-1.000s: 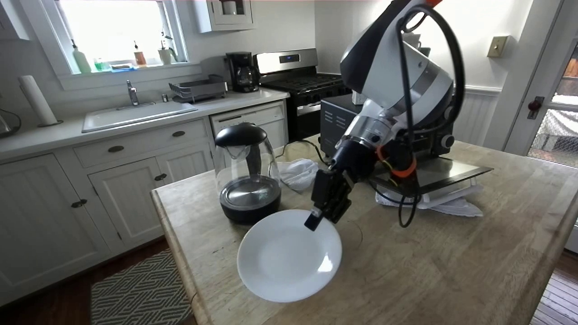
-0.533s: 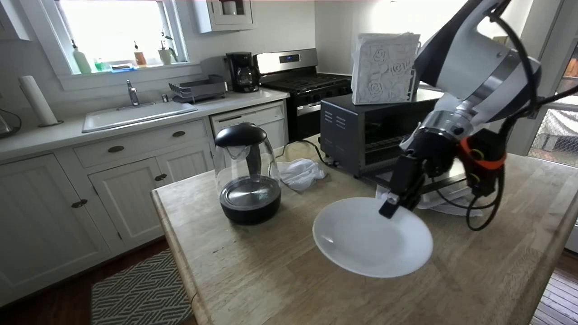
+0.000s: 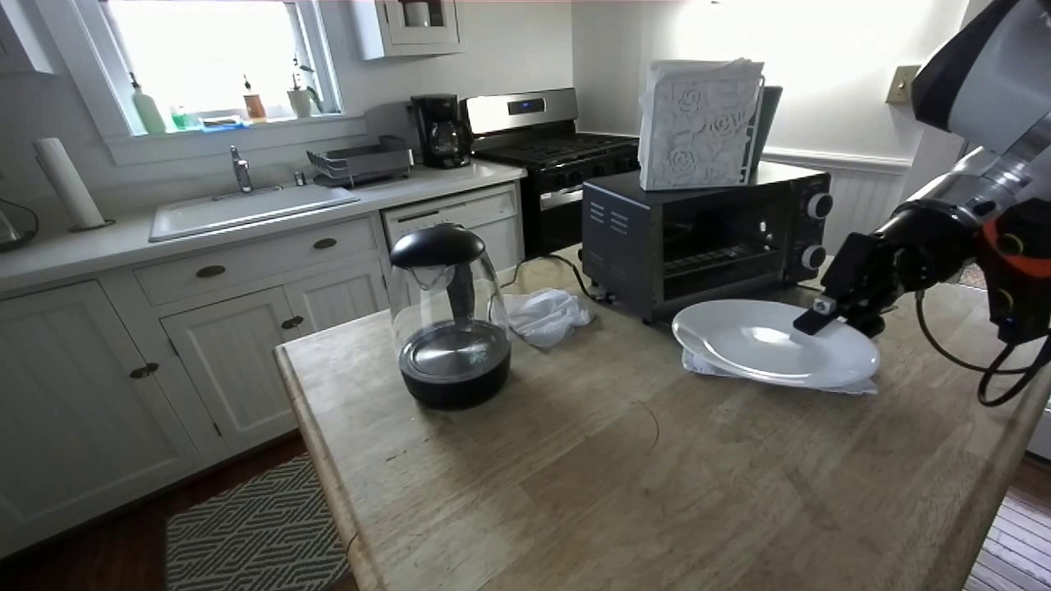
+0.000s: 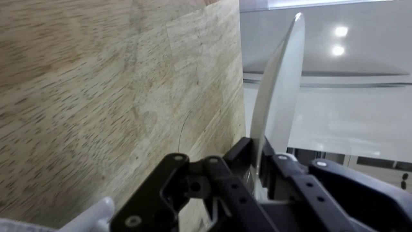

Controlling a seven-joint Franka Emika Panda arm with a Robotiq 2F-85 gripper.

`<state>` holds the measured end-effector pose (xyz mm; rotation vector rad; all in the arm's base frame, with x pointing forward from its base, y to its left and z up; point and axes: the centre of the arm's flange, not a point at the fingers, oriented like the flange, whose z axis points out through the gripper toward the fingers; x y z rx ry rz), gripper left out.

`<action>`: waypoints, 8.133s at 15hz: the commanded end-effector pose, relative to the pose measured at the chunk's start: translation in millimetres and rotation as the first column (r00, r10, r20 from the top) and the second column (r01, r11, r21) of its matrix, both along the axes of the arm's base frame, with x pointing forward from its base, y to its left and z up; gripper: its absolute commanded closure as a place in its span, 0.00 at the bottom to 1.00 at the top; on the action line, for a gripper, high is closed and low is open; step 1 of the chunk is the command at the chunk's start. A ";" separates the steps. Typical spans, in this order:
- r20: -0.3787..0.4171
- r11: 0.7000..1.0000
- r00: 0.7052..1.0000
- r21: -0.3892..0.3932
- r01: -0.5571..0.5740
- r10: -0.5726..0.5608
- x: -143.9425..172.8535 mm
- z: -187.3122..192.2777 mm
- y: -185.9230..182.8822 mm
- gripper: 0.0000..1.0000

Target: Pick up the white plate and put it on the middle tray in the oven

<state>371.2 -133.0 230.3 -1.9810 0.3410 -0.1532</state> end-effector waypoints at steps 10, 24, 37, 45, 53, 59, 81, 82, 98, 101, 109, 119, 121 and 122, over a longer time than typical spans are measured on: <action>-0.019 0.947 0.950 -0.085 0.309 -0.311 -32.7 17.6 -92.3 0.91; -0.028 0.888 0.894 -0.142 0.438 -0.446 -2.1 15.9 -107.1 0.98; -0.135 0.574 0.560 -0.124 0.809 -0.818 69.6 15.4 -135.2 0.98; -0.143 0.418 0.401 -0.127 0.899 -0.905 101.9 1.3 -107.8 0.98; -0.110 0.338 0.325 -0.144 0.930 -0.939 126.5 -3.3 -89.3 0.98; -0.105 0.332 0.318 -0.167 0.928 -0.942 124.6 -6.6 -89.4 0.61; -0.091 0.369 0.362 -0.086 0.925 -0.928 105.3 10.6 -94.3 0.99; -0.091 0.366 0.359 -0.090 0.926 -0.929 105.8 9.3 -95.2 0.99; -0.089 0.366 0.358 -0.093 0.926 -0.929 71.0 16.8 -95.2 0.65; -0.088 0.368 0.360 -0.087 0.926 -0.929 65.2 20.2 -93.4 0.71; -0.086 0.389 0.381 -0.096 0.916 -0.920 43.4 29.0 -87.4 0.75; 0.015 0.627 0.633 -0.126 0.769 -0.774 -90.2 62.6 -127.6 0.69; 0.075 0.685 0.696 -0.128 0.717 -0.714 -118.7 71.2 -138.5 0.71; 0.099 0.715 0.727 -0.135 0.686 -0.680 -131.9 75.4 -143.8 0.64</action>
